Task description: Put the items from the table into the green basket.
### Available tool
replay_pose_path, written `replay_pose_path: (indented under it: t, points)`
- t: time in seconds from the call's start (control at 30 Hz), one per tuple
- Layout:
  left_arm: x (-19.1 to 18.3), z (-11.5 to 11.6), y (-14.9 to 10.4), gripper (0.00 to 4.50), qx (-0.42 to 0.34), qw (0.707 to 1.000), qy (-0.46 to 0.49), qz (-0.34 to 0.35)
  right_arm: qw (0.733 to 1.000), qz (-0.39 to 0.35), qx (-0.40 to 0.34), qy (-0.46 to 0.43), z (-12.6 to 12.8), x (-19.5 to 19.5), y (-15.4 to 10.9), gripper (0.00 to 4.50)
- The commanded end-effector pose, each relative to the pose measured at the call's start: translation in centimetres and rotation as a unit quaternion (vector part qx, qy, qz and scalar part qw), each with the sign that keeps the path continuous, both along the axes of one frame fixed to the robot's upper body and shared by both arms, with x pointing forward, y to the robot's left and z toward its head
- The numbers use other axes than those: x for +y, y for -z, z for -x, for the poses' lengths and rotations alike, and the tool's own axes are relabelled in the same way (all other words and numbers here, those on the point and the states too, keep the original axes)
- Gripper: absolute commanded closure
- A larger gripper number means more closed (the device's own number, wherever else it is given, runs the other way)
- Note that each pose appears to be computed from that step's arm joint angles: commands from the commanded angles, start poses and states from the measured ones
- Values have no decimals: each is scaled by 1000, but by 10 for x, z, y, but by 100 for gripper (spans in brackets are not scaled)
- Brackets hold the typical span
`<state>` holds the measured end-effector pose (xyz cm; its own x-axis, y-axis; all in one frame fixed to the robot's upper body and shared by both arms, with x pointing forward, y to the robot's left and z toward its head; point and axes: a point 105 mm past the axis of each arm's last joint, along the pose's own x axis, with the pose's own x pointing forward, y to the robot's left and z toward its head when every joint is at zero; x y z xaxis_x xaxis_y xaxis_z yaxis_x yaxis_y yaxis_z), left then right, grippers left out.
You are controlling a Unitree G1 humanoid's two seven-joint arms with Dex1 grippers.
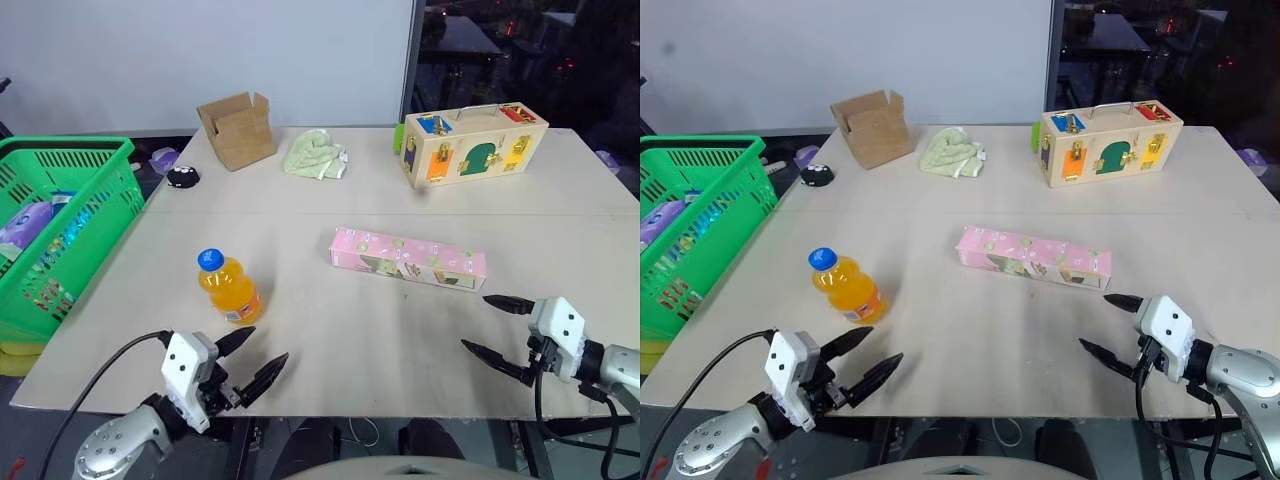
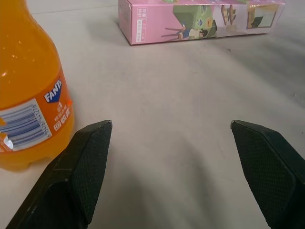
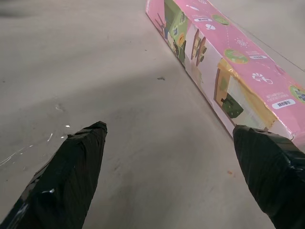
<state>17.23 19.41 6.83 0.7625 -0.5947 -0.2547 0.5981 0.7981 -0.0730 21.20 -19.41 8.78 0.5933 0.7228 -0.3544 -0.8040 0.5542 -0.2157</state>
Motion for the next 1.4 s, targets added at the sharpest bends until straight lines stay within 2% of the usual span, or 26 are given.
replay_pose_path:
  t: [0.03,0.27,0.53,0.77,0.83,0.9,0.97,1.0,1.13,1.23,1.4]
  points:
    - [3,0,-7,33,-34,999,16,-14,1000,-2,-30,-6,-2,3,-12,0]
    - [-11,-7,-22,33,-88,990,99,-41,995,-57,-77,-25,3,29,-30,0]
    - [-36,-28,-74,33,-160,972,165,-46,987,-99,-120,-51,5,48,-50,0]
    - [-56,-56,-146,33,-218,961,170,11,985,-107,-131,-28,-5,48,-52,0]
    - [-57,-74,-182,33,-234,960,144,49,983,-119,-139,-8,-11,44,-58,0]
    - [-62,-90,-208,33,-231,961,151,7,985,-114,-126,16,-17,37,-57,0]
    - [-64,-99,-211,33,-197,961,176,-80,989,-101,-107,29,-20,30,-53,0]
    - [-67,-100,-213,33,-178,959,199,-94,989,-99,-96,44,-22,25,-51,0]
    - [-72,-112,-223,33,-125,947,280,-100,989,-97,-73,79,-24,9,-49,0]
    - [-70,-133,-225,33,-98,936,319,-110,989,-90,-79,86,-21,4,-52,0]
    - [-54,-196,-183,33,-48,921,325,-209,986,-88,-97,99,-19,2,-57,0]
